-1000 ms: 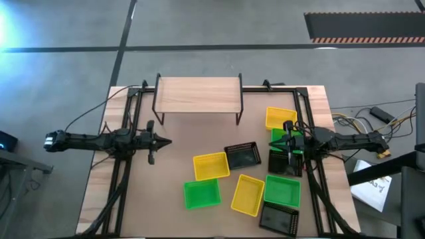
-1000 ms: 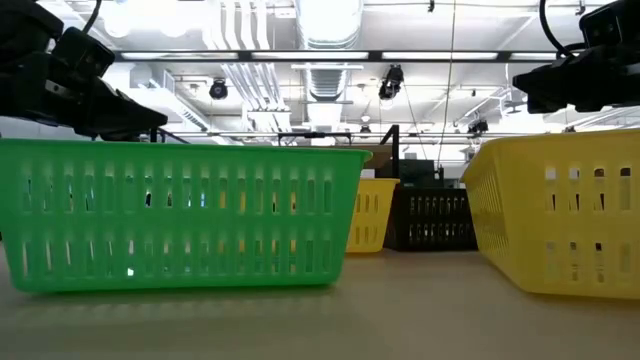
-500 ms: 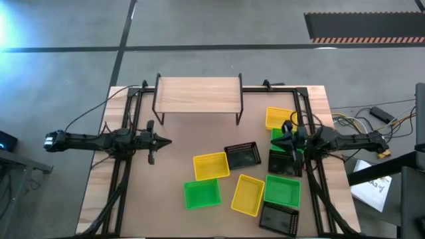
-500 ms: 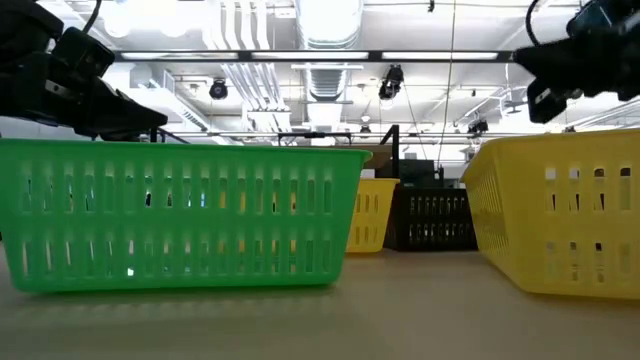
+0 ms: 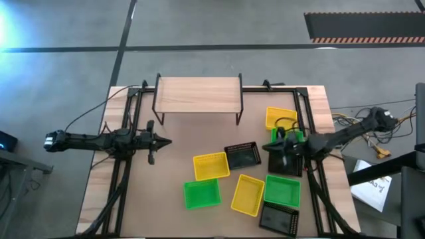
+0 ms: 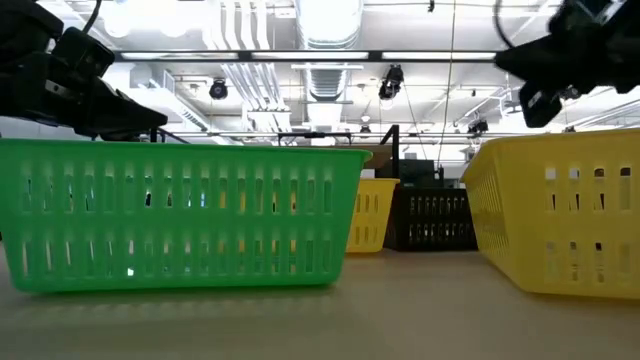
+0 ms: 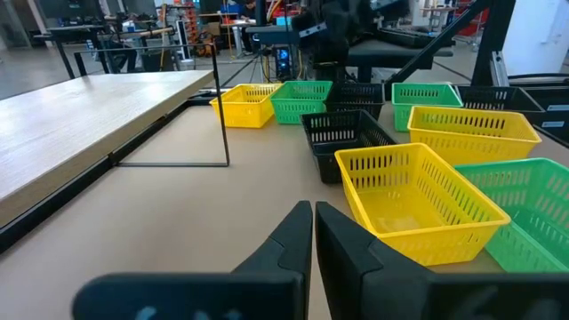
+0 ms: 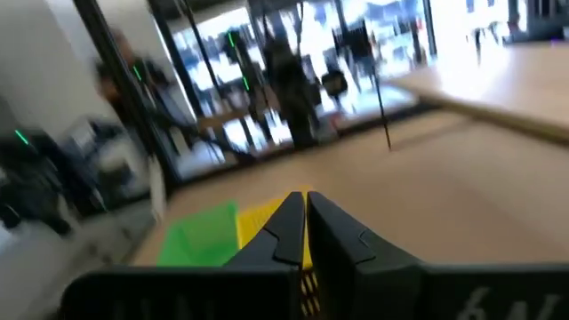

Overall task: Stack baskets on shelf by color
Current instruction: Put the left yellow bin on the shelf

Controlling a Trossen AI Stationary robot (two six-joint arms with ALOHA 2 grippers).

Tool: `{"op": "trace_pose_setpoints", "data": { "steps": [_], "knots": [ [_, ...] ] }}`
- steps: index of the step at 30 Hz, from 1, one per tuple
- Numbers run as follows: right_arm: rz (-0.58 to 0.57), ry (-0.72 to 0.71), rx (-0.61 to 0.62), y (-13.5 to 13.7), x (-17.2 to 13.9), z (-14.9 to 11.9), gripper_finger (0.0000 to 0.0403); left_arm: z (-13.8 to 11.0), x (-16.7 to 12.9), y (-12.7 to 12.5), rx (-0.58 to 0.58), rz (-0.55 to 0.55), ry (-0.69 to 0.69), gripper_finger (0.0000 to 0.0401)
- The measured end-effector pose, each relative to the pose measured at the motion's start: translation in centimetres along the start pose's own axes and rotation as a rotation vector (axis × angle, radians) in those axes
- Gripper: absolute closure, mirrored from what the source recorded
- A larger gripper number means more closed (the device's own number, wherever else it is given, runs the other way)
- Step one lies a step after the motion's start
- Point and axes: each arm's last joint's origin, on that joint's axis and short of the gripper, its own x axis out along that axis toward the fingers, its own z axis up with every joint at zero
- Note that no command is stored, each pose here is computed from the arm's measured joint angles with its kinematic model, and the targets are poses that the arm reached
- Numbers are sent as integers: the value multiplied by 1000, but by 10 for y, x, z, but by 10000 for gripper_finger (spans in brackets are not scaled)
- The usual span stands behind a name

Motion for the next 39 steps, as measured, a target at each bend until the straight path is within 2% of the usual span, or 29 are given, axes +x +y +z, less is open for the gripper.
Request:
{"op": "trace_pose_setpoints", "data": {
  "steps": [5,9,12,15,17,22,27,34,39],
  "knots": [
    [5,200,-134,25,52,15,358,0,0,0,0,0,0,399],
    [83,403,-314,52,104,27,304,0,0,0,0,0,0,399],
    [119,622,-486,65,136,29,264,0,0,0,0,0,2,399],
    [137,800,-626,77,165,33,236,0,0,0,1,0,3,399],
    [143,866,-701,86,185,40,226,0,0,0,0,0,2,399],
    [204,1081,-885,97,226,39,227,0,0,0,0,0,-1,399],
    [207,1304,-1080,100,250,38,241,0,0,0,0,0,0,399],
    [244,1542,-1126,97,266,44,267,0,0,0,0,0,-1,399],
    [305,1540,-1182,100,271,61,272,0,0,0,0,0,1,399]
  ]
}}
